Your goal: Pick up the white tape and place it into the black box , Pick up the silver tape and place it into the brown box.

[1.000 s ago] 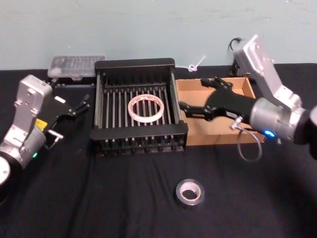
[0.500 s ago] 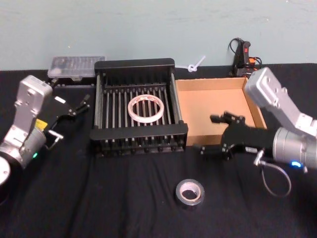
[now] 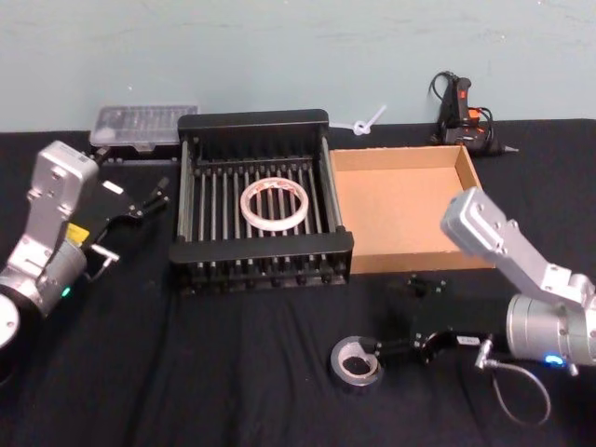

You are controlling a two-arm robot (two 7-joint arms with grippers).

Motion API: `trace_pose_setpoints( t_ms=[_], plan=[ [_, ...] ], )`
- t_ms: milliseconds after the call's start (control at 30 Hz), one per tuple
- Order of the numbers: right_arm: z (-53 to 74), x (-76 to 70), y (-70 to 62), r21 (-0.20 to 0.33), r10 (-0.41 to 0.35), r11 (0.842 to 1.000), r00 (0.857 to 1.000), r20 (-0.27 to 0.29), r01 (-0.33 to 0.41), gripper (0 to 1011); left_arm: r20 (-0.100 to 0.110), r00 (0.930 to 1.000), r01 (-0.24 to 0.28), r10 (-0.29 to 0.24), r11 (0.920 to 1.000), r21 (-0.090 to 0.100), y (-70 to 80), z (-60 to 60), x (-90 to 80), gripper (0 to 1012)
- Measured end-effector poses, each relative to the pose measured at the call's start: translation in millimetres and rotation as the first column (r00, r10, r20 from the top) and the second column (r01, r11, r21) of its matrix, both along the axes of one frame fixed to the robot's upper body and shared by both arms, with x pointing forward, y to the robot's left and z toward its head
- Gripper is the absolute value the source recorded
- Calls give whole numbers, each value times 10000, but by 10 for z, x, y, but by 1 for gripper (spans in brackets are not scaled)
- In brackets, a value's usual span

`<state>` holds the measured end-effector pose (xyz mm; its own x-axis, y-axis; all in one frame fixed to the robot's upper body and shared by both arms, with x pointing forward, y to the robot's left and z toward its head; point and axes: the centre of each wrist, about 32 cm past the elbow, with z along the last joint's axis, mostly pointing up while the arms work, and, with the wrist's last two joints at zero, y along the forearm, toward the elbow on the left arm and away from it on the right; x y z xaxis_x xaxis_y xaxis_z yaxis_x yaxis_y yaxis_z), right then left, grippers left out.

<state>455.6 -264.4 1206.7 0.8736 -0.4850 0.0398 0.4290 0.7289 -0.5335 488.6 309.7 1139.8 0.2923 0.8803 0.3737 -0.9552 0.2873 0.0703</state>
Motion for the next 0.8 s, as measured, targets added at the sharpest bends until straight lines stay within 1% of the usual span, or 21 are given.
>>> trace_pose_setpoints(
  t_ms=[133,267,533,567,800],
  plan=[
    [-38,-9,17,-84,141,9999,9997,-209,-143,1002,1,10000,1,-1,10000,0,0,0,0,1001],
    [-61,-2,24,-119,168,9998,9994,-289,-172,1002,1,10000,1,-1,10000,0,0,0,0,1001],
    [-123,34,47,-198,157,9997,9990,-430,-166,1002,1,10000,1,-1,10000,0,0,0,0,1001],
    [-147,46,55,-236,136,9996,9988,-471,-147,1000,0,10000,0,0,10000,0,0,0,0,1001],
    [-198,91,78,-388,87,9992,9984,-556,-108,1002,0,10000,0,0,10000,1,0,0,0,1001]
  ],
)
